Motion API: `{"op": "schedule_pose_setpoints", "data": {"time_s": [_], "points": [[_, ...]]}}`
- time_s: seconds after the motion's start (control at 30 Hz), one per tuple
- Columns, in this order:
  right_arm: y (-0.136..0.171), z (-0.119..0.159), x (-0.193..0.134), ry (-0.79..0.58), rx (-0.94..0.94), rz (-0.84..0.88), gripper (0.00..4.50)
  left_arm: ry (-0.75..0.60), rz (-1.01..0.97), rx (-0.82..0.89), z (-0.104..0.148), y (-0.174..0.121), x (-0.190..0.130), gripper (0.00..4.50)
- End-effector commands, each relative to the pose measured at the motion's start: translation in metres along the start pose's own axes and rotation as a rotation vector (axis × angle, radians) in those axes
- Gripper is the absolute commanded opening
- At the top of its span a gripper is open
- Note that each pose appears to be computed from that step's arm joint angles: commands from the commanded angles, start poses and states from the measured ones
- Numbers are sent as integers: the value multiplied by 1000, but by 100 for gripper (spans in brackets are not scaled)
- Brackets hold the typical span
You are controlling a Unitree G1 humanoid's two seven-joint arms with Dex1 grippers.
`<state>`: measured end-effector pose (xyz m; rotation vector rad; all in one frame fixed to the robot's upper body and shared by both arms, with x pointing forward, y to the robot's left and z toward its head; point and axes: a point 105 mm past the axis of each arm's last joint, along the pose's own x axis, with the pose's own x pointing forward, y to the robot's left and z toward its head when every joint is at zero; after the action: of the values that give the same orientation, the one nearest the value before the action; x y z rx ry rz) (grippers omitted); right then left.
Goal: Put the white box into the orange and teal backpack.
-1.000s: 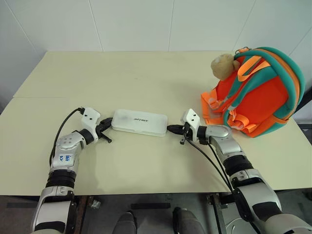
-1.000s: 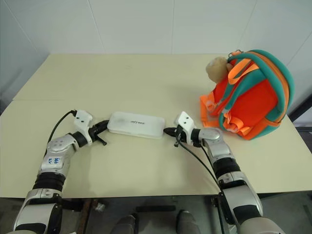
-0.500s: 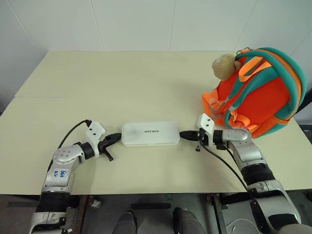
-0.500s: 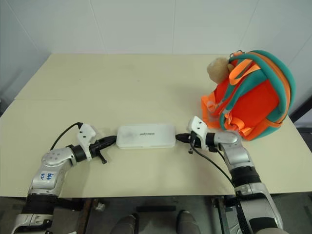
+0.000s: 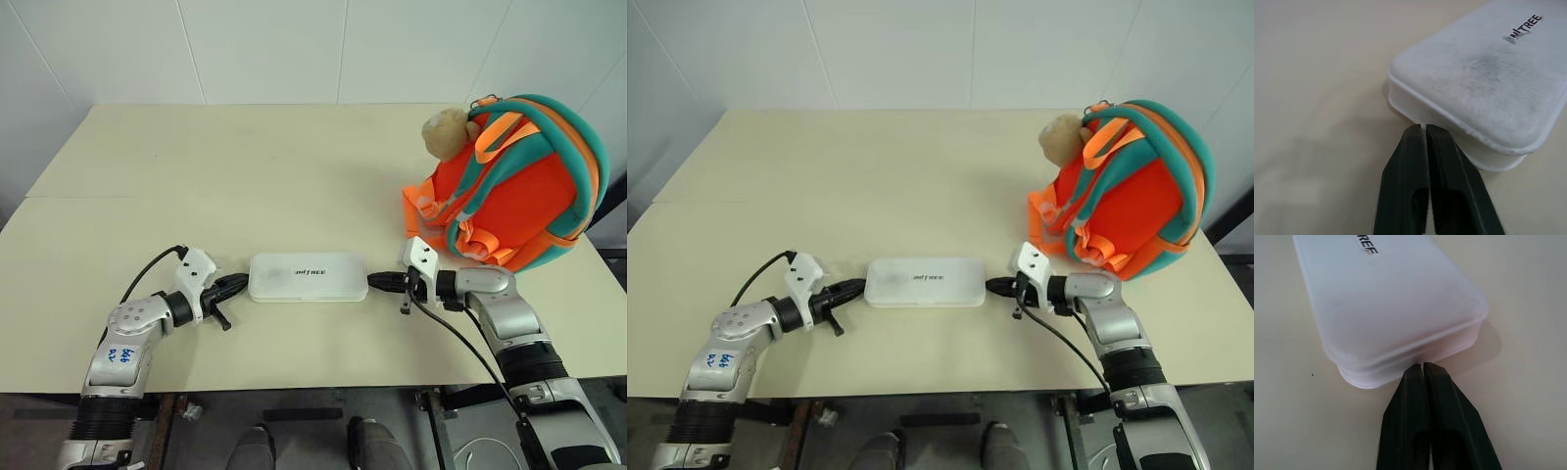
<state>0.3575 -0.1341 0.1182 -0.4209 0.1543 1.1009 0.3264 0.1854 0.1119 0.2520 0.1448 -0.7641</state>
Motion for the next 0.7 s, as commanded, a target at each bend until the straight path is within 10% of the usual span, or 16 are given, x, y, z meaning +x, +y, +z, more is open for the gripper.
{"op": "schedule_pose_setpoints", "data": {"time_s": [0.03, 0.33, 0.7], "points": [[-5, 15, -5, -33, -50, 10, 130, -15, -49, 7, 5, -8, -3, 149], [-29, 24, -38, 22, -14, -30, 442, 62, -101, -168, 3, 22, -35, 441], [13, 20, -41, 147, 140, 169, 449, -4, -286, -668, 35, 39, -10, 449]]}}
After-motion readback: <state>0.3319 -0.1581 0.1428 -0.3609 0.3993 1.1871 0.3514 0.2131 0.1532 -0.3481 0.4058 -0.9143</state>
